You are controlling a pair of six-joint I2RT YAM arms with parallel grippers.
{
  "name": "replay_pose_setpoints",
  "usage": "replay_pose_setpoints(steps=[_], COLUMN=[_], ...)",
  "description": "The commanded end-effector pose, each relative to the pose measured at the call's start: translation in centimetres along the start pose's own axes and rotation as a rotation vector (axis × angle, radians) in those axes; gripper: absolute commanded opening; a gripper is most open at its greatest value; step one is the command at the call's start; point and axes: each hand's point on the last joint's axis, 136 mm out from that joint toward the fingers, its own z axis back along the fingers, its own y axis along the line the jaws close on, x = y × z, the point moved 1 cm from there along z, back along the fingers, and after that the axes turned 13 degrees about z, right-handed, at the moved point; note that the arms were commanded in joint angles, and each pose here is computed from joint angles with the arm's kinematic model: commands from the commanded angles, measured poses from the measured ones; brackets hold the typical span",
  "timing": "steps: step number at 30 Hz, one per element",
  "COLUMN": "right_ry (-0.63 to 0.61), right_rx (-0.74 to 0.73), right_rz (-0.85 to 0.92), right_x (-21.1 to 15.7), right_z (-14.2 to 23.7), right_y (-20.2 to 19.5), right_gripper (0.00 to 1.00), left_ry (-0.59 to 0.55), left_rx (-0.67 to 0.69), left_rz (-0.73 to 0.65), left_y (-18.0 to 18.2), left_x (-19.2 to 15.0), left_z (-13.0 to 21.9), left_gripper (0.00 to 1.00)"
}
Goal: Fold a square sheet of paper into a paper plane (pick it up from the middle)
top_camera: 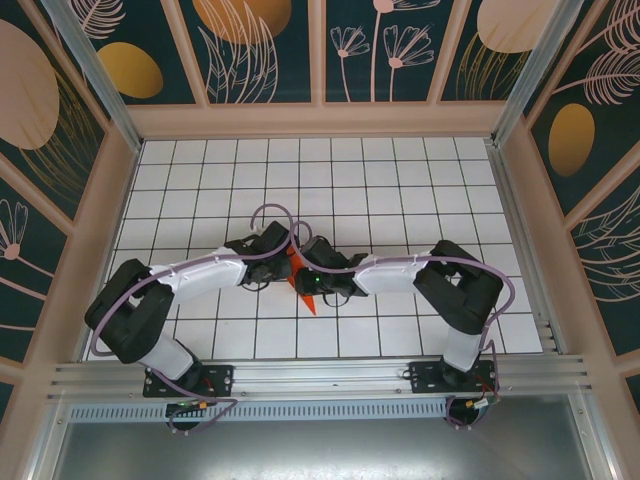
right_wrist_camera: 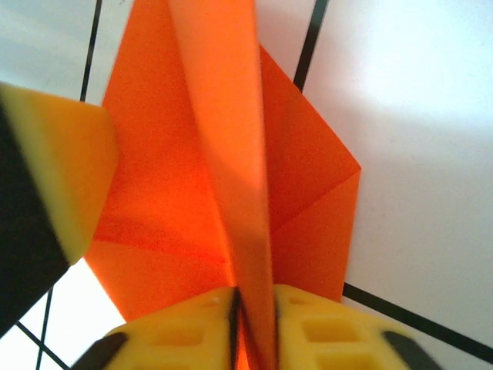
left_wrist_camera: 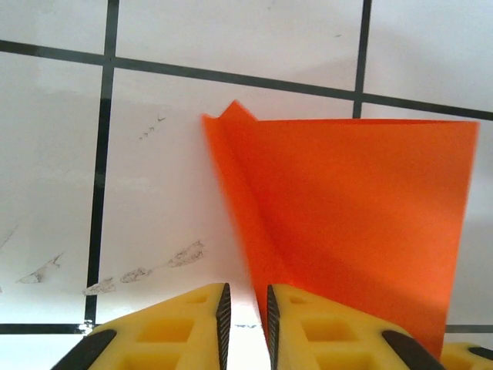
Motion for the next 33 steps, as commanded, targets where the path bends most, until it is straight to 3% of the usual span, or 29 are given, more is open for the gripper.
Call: replay_pose_setpoints(steps=[1,7,12,25,33], right_ry=[-0.001,-0.085,-0.072,0.021,0.079], right_rx=[-0.045,-0.19,-0.427,-0.424,-0.449], right_rz=[0.014,-0.012,-0.165,-0.199,-0.2], right_x=[0.4,3.0,3.5,3.0,1.3], right_z=[0.4,3.4,5.1,1.8,1.0], right_y=[-0.1,-2.0,-7.7,-9.5,-10.3], right_gripper=[0.12,0.04,0.03,0.09,0.23], left_ry=[-0.034,-0.182,-0.288,-0.335,-0.326], left_rx=[-0.074,-0.203,-0.248,-0.214,-0.206], left_rz=[0.006,0.077,0.13,0.199,0.195], left_y=[-1.1,-2.0,-1.0,1.9,1.9], left_x=[0.9,3.6,5.0,5.0,5.1], left_z=[1.7,6.4,8.8,9.0,8.6], left_gripper=[0.25,0.39,0.44,0.45,0.46])
